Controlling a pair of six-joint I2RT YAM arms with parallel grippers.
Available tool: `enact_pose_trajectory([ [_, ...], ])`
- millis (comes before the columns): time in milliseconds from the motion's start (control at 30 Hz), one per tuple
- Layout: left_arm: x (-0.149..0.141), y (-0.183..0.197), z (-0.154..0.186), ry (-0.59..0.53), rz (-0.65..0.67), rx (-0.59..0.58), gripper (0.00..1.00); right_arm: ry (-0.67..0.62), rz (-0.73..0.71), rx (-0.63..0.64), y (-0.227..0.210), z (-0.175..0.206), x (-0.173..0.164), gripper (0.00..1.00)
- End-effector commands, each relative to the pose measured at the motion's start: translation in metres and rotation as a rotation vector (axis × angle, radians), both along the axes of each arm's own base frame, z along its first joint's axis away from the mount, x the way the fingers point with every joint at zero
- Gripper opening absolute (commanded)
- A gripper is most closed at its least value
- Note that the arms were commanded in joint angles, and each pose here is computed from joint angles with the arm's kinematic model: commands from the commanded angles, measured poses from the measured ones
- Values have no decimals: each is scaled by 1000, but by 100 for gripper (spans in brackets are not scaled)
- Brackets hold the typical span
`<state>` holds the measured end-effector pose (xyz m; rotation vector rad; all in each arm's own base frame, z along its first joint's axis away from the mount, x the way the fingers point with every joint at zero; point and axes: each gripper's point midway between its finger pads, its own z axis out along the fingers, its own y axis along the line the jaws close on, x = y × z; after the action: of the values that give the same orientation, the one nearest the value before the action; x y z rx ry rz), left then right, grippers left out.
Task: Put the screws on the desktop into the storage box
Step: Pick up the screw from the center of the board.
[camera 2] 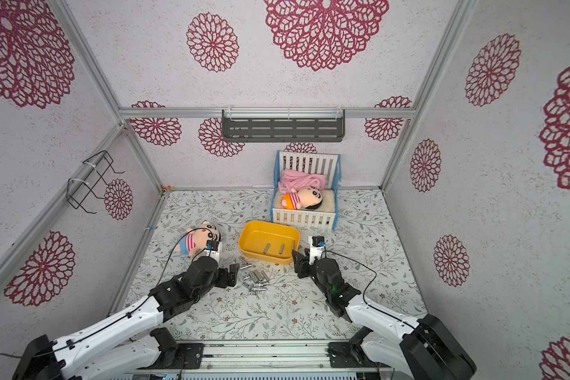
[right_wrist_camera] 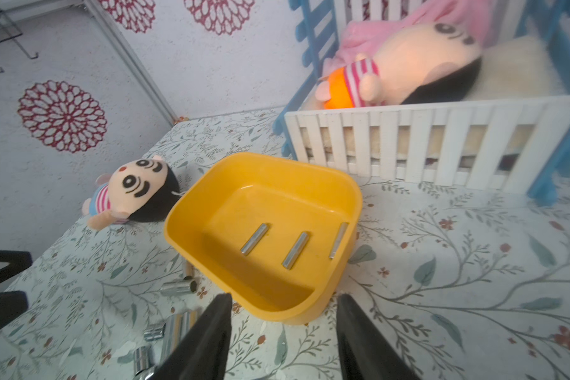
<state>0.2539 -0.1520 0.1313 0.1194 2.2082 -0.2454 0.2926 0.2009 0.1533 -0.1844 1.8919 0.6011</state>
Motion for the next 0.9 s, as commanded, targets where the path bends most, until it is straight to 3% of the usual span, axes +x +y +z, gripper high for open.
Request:
enact_pose_trajectory([
  [0,5,6,6,-52,45,-24,97,-62,114,44,30,29,-7,54],
  [233,0,-9,10,-37,-21,-91,97,-35,273,-61,74,45,-46,53],
  [500,-2,-1,13,-66,-1,-110,97,-21,327,-97,79,14,-60,52],
  [867,-12,-18,11,-31,-80,-188,97,19,371,-122,103,-11,-66,51],
])
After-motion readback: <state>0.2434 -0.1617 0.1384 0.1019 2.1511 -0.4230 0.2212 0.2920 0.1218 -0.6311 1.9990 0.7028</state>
